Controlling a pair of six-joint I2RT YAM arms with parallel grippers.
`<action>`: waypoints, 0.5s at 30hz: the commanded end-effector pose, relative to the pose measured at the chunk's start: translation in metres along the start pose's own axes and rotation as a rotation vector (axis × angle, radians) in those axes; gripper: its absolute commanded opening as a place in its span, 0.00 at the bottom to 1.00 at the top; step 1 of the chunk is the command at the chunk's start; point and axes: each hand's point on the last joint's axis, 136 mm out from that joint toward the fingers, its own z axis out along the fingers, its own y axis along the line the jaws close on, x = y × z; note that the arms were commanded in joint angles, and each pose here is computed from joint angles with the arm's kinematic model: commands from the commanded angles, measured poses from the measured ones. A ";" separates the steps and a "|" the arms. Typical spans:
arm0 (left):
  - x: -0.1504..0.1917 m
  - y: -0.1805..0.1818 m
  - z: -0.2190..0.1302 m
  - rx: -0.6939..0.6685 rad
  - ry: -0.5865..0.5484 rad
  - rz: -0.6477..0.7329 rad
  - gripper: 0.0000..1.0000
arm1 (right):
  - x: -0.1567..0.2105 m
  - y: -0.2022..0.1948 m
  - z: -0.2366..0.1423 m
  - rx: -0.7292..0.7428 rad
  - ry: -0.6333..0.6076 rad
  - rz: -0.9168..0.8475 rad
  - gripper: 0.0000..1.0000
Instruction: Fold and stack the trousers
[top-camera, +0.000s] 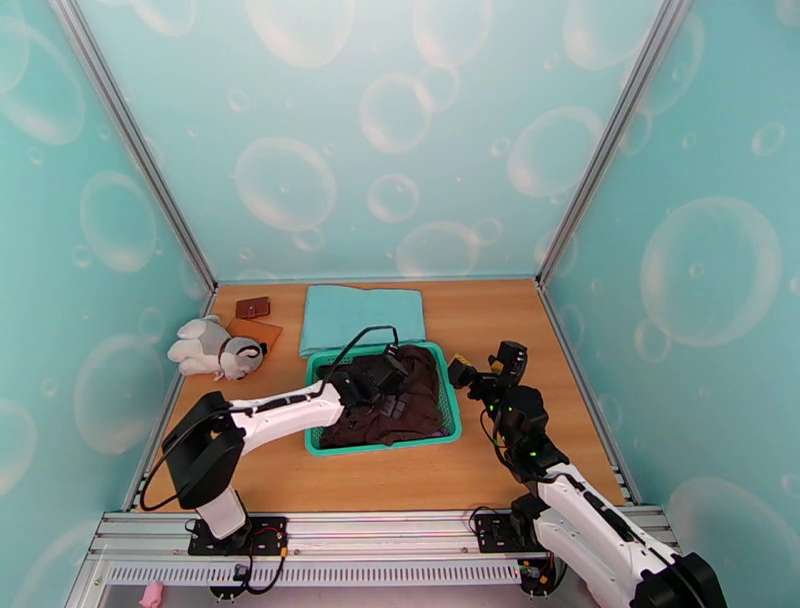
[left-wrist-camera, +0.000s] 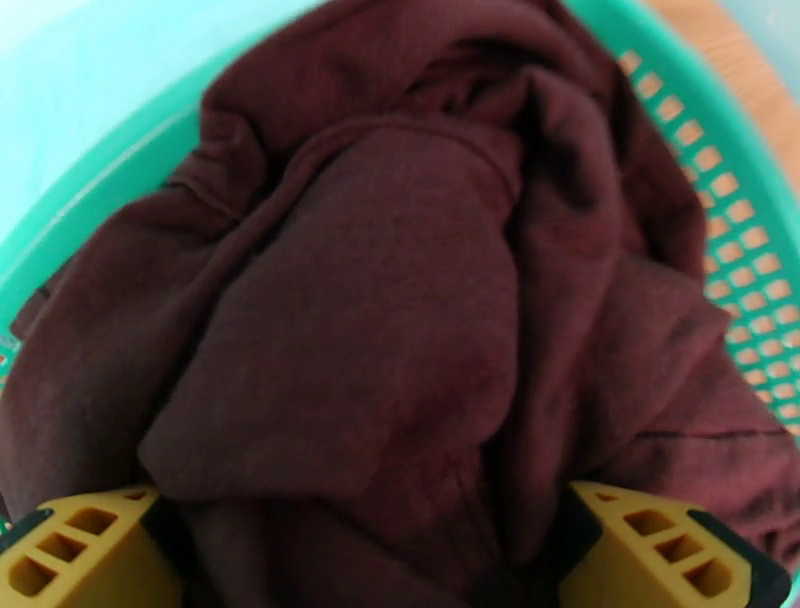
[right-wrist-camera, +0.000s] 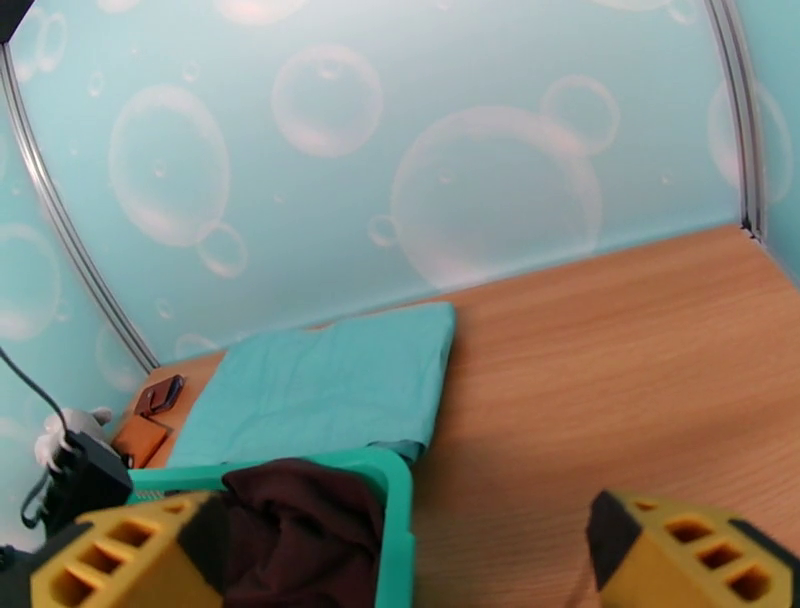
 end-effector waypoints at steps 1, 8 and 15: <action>0.033 0.009 0.020 -0.097 0.134 0.039 0.74 | -0.001 0.004 0.001 -0.024 0.006 0.024 0.99; 0.012 0.002 -0.009 -0.023 0.056 -0.022 0.00 | -0.001 0.000 0.000 -0.008 0.002 0.017 0.99; -0.062 0.015 -0.107 0.091 -0.229 -0.128 0.00 | 0.000 0.001 0.001 -0.013 0.007 0.017 0.99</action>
